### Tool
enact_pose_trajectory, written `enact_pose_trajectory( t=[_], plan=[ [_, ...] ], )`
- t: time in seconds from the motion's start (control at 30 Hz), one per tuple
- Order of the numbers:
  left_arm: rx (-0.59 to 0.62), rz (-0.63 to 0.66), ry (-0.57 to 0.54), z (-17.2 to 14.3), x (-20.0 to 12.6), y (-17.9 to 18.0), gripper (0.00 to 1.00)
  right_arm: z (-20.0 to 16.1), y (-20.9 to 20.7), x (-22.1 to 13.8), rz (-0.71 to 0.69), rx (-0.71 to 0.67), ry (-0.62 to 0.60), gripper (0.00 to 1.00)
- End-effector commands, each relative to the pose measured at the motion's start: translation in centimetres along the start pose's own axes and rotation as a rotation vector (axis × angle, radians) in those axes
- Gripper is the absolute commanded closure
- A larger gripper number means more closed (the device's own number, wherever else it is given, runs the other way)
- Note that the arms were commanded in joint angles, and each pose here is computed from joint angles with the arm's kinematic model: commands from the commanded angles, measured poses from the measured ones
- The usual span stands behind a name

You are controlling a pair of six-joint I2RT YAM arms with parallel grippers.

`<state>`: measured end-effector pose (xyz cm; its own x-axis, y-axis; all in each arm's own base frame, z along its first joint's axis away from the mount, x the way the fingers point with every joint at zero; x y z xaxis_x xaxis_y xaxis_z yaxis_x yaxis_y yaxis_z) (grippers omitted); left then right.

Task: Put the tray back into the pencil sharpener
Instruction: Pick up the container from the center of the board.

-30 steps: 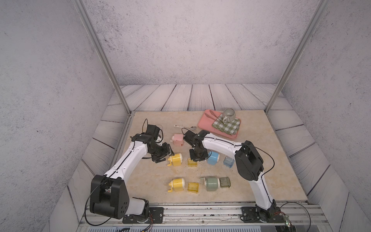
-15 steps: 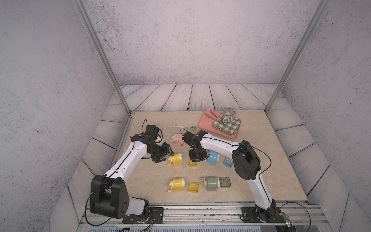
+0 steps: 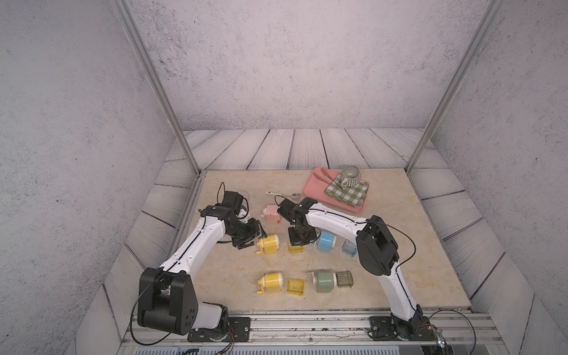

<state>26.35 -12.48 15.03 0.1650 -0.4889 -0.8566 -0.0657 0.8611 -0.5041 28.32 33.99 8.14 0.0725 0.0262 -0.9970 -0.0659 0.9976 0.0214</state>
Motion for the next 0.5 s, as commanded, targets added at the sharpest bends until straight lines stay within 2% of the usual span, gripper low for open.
enact_pose_trajectory(
  t=[0.0, 0.47],
  plan=[
    [0.002, -0.028, 0.002, 0.1, 0.6, 0.1, 0.34, -0.1, -0.3, 0.0, -0.07, -0.031, 0.0, 1.0],
    [-0.016, -0.065, 0.023, 1.0, 3.4, 0.5, 0.32, 0.4, 0.8, 0.6, -0.102, -0.052, 0.026, 1.0]
  ],
)
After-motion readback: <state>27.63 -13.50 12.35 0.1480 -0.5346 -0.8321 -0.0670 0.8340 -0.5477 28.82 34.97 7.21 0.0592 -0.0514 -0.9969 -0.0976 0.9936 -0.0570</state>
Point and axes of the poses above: each gripper's point midway between its finger pads, its own x axis out along the fingers, its own y axis along the line the jaws close on, z = x × y, the point moved 2 cm from there along -x, back along the fingers, and after that the axes turned 8 degrees about x, right-handed, at the moved point
